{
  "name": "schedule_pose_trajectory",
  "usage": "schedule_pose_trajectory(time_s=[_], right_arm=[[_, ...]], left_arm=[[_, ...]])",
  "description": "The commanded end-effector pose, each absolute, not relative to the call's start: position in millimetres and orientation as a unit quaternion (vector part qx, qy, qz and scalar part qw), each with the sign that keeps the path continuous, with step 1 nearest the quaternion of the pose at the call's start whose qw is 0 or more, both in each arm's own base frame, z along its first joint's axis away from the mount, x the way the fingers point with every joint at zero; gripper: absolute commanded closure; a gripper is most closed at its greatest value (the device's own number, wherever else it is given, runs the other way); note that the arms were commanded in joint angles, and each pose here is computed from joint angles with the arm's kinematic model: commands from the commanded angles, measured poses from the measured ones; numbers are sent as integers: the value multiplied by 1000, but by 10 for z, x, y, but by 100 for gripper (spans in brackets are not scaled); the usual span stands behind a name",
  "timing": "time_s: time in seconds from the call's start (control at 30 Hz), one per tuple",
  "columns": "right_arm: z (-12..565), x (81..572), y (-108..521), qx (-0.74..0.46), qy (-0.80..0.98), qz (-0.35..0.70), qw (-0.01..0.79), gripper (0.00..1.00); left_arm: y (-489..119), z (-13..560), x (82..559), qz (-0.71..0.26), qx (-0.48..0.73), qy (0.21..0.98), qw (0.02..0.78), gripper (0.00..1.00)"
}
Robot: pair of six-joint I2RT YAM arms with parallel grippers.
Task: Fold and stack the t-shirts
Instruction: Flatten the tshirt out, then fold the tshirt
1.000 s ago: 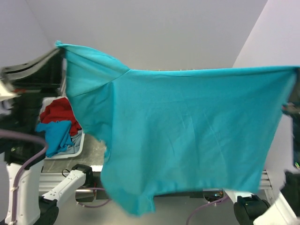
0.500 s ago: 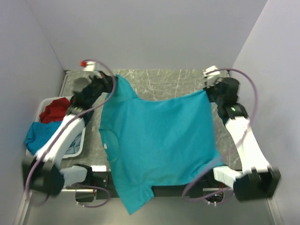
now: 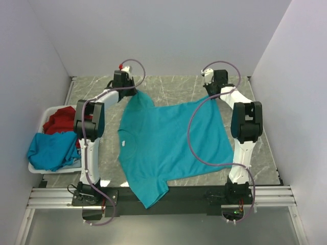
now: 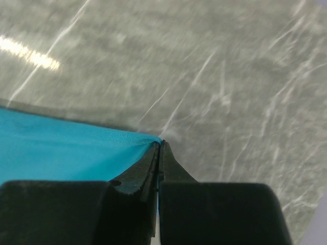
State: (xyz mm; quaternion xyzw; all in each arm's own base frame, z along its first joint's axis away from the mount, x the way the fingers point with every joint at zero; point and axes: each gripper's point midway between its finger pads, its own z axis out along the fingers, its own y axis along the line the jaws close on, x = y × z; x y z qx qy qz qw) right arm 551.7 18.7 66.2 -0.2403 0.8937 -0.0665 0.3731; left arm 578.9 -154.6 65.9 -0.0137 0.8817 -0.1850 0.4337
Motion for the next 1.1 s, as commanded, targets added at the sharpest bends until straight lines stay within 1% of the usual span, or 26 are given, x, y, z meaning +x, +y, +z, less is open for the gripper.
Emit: schedule_pose_trajectory(time_s=[0.0, 0.07, 0.17, 0.23, 0.33, 0.4, 0.43, 0.5, 0.53, 0.6, 0.63, 0.67, 0.7, 0.73, 0.8, 0.83, 0.9, 0.93, 1.07], right_arm=[[1123, 5843, 127, -218, 873, -106, 423, 100], [1172, 5936, 86, -199, 871, -115, 433, 100], [1297, 5980, 21, -182, 866, -127, 448, 100], [1373, 5974, 35, -183, 863, -122, 455, 100], [1415, 5912, 78, -190, 861, -109, 459, 100], [1364, 5835, 102, -193, 864, -98, 455, 100], [1427, 5794, 108, -192, 862, -94, 459, 100], [1373, 5689, 148, -194, 865, -75, 456, 100], [1475, 5652, 148, -194, 861, -72, 465, 100], [1435, 5559, 132, -193, 862, -67, 463, 100], [1514, 5529, 110, -192, 859, -68, 470, 100], [1476, 5484, 113, -194, 860, -65, 468, 100], [1475, 5464, 99, -192, 861, -65, 468, 100], [1494, 5443, 93, -190, 860, -64, 469, 100], [1435, 5385, 79, -189, 863, -57, 464, 100], [1470, 5367, 77, -187, 862, -56, 468, 100], [1416, 5313, 62, -184, 864, -53, 465, 100], [1456, 5295, 61, -184, 862, -52, 469, 100], [1409, 5228, 22, -183, 867, -49, 461, 100]], left_arm=[[-1449, 1134, 6123, -160, -4, 864, 478, 100], [-1338, 1111, 6209, -141, -14, 864, 484, 100], [-1202, 1223, 6238, -141, -27, 854, 499, 100], [-1224, 1408, 6230, -162, -17, 842, 514, 100], [-1275, 1540, 6153, -185, 2, 832, 524, 100], [-1373, 1663, 6063, -213, 17, 825, 523, 100], [-1395, 1636, 6010, -223, 20, 824, 521, 100], [-1422, 1808, 5918, -234, 23, 813, 532, 100], [-1409, 1742, 5851, -234, 20, 817, 526, 100], [-1412, 1921, 5767, -239, 25, 807, 539, 100], [-1408, 1876, 5699, -241, 23, 810, 534, 100], [-1412, 1909, 5663, -244, 24, 808, 536, 100], [-1421, 2036, 5603, -250, 26, 801, 543, 100], [-1426, 1974, 5528, -254, 25, 805, 536, 100], [-1426, 2077, 5425, -256, 26, 802, 539, 100], [-1421, 1990, 5345, -258, 22, 808, 529, 100], [-1406, 2055, 5238, -258, 23, 805, 533, 100], [-1398, 1960, 5162, -257, 22, 812, 523, 100], [-1354, 1944, 4988, -252, 17, 817, 518, 100]])
